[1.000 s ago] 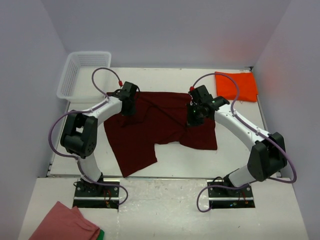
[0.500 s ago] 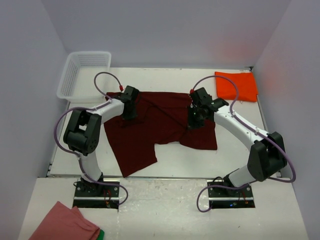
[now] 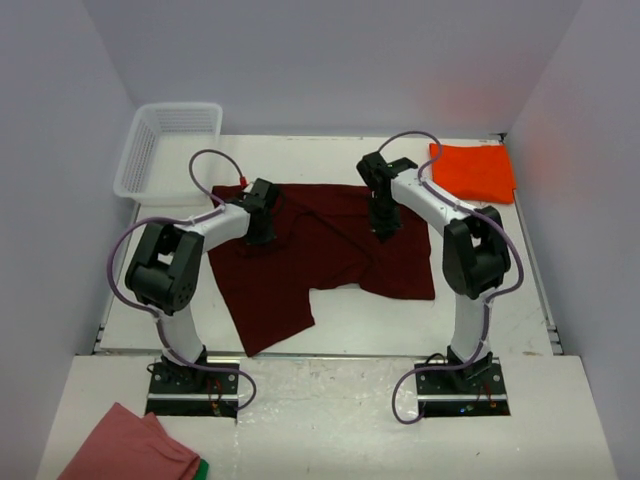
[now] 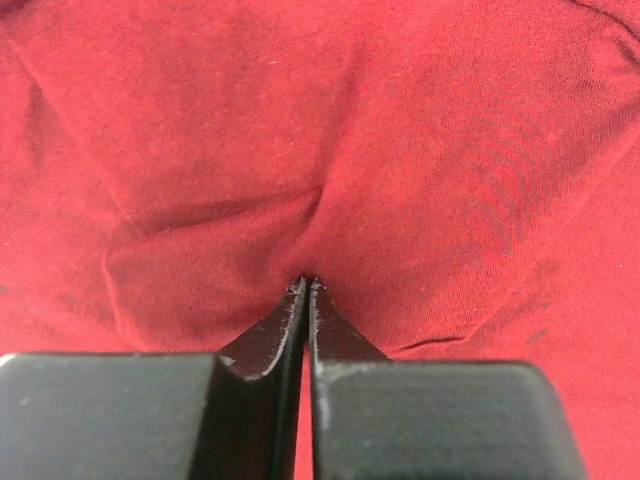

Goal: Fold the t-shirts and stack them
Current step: Fold the flattened tshirt in 1/3 of the way

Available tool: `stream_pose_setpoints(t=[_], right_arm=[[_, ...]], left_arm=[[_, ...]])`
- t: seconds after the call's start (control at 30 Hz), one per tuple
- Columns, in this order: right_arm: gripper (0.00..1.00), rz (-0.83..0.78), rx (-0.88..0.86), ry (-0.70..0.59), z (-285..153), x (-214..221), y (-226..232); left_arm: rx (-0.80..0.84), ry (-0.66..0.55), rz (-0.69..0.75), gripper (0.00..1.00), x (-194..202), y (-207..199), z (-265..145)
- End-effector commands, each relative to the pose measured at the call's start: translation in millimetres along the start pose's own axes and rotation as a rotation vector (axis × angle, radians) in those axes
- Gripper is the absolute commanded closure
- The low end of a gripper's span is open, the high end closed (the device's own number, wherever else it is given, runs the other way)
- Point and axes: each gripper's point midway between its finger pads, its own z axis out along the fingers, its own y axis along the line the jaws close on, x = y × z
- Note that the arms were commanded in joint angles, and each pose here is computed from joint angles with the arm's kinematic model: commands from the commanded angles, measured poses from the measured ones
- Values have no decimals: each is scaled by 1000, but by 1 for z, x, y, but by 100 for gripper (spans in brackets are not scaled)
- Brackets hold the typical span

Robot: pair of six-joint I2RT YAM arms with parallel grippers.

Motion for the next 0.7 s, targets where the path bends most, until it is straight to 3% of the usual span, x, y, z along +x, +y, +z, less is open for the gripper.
stream_pose_setpoints(t=[0.0,0.17,0.37,0.67], right_arm=[[100,-29,141,51,-9,-1,-37],[100,21,-38,74,-8,-2,-20],[100,31,-106,128,5,11,-6],[100,36,-114,229,33,30,3]], left_arm=[[8,-81,-33,95,-23,0,-23],[13,-166,-67,84,-46,1,-48],[8,-235,-85,77,-61,5,-69],[-97,-141,-57,76,-32,13,-21]])
